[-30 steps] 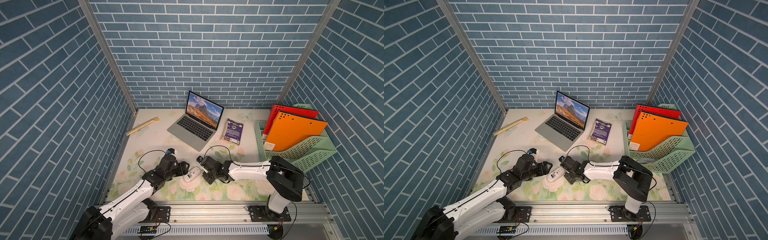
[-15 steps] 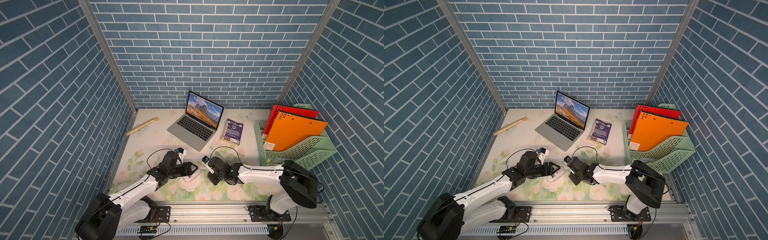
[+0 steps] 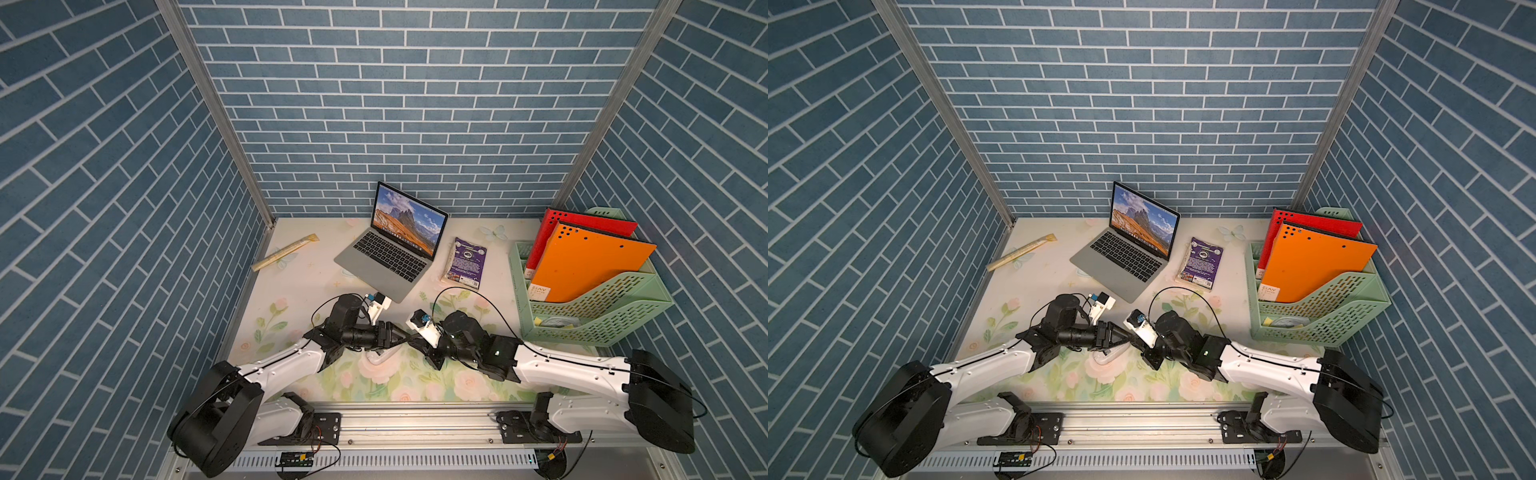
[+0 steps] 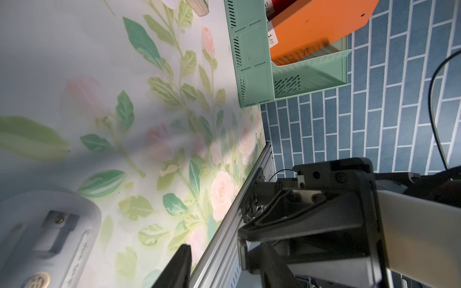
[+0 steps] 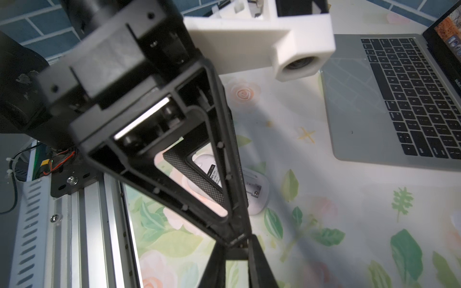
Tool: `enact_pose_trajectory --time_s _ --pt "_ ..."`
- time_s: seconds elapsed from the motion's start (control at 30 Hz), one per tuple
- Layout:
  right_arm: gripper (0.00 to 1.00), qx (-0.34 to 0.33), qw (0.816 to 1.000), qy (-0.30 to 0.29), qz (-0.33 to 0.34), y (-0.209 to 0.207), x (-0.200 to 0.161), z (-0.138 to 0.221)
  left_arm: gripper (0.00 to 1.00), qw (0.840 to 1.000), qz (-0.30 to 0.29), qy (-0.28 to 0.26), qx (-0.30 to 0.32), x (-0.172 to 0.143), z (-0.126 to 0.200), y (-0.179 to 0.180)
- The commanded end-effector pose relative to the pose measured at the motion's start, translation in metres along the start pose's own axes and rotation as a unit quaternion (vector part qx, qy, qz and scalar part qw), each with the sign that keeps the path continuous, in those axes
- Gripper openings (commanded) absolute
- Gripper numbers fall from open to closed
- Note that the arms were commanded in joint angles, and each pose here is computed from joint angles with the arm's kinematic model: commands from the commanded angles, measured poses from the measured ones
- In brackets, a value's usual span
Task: Insert the wireless mouse receiver into the laptop
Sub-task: Adjust the USB plug.
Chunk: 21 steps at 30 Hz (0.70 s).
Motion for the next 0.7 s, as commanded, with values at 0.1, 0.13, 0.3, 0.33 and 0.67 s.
enact_pose_trajectory --time_s 0.1,0.13,0.3,0.33,0.67 --pt "0.11 0.001 1.000 -0.021 0.022 0.000 0.009 0.002 0.36 0.999 -0.009 0.025 -0.036 -0.008 -0.001 -0.013" --pt "0.11 0.000 1.000 -0.021 0.022 0.000 0.010 0.002 0.34 0.999 -0.010 0.029 -0.037 -0.010 -0.002 -0.014" --pt "0.11 -0.003 0.999 -0.026 0.028 -0.002 0.015 0.000 0.13 0.998 -0.003 0.052 -0.036 -0.019 -0.008 -0.010" --pt "0.10 -0.005 0.999 -0.026 0.028 -0.002 0.016 0.000 0.09 0.998 0.000 0.052 -0.034 -0.020 -0.008 -0.009" --pt "0.29 -0.057 0.996 -0.041 0.050 -0.015 0.019 0.013 0.00 0.998 0.065 -0.021 0.004 -0.002 -0.007 0.002"
Point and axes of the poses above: each gripper's point midway between its finger pads, its own z axis back along the fingers, its own y axis along the line the jaws close on, x = y × z, the point moved 3 cm from there along z, back along the fingers, and after that the axes turned 7 degrees about z, right-handed, at the moved point
